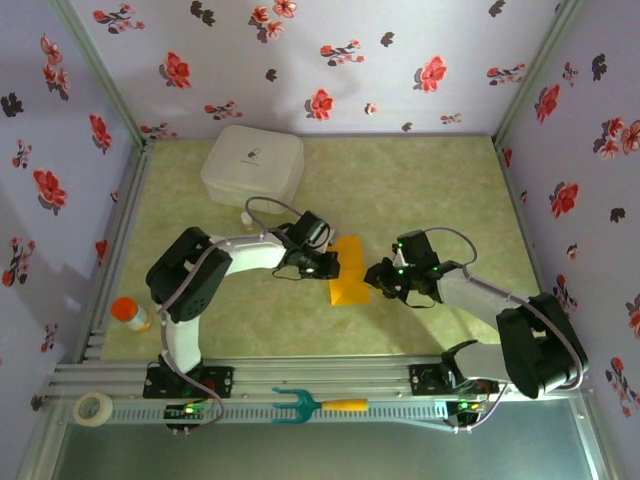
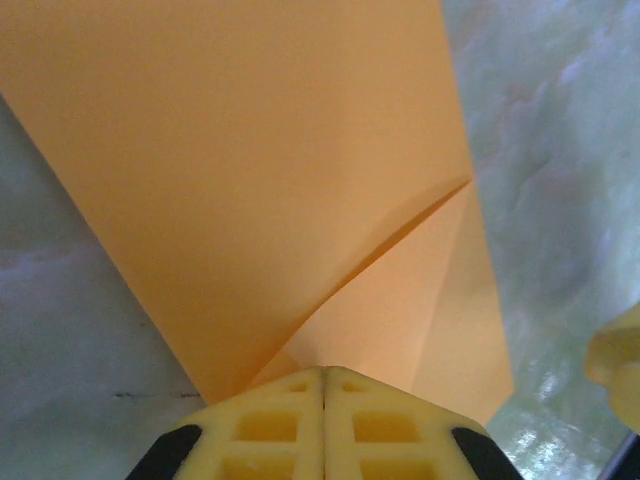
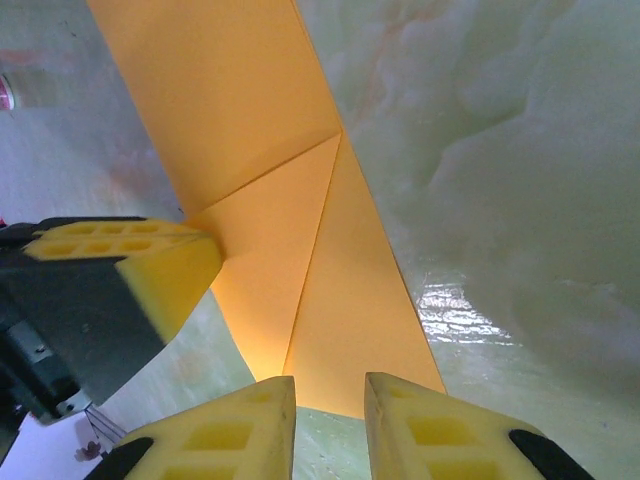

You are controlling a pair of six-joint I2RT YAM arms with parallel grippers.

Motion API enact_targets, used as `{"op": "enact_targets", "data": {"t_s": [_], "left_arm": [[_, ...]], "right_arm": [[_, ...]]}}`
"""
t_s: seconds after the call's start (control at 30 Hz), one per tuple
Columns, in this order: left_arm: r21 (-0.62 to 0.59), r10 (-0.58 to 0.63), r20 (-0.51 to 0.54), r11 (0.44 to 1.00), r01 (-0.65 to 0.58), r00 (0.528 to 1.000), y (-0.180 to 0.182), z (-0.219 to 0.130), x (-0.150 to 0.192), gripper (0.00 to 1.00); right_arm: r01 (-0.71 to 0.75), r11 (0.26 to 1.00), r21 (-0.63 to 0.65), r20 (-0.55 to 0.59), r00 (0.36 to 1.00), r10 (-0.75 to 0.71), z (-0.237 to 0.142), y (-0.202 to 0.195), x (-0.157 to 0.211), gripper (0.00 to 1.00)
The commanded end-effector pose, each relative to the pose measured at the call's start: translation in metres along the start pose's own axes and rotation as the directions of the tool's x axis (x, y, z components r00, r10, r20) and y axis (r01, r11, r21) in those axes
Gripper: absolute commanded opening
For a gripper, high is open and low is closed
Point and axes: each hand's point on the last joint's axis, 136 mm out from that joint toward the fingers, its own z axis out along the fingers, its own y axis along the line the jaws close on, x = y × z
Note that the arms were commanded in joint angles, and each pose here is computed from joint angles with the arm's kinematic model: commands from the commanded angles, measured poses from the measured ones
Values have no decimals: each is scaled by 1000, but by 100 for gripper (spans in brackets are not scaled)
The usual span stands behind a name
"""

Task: Fold a paper plane with a square sheet of paper (pick it up from the middle)
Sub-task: Turn over the square sheet of paper at the center of the table.

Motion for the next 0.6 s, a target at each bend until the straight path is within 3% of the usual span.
{"op": "enact_targets", "data": {"t_s": [0.0,0.33,0.57], "left_arm": [[-22,-15,-33,1000,15,999,14,9,11,6],[-20,-28,-61,999,27,998,15,8,34,3],[-8,-31,-43,999,31,999,10,6,32,3]], "right_arm": [[-22,999,25,-11,1000,22,2,-6,6,26],[-16,995,100,-28,999,19,3,-15,15,33],[0,993,117,-52,999,6,7,-15,21,37]]}}
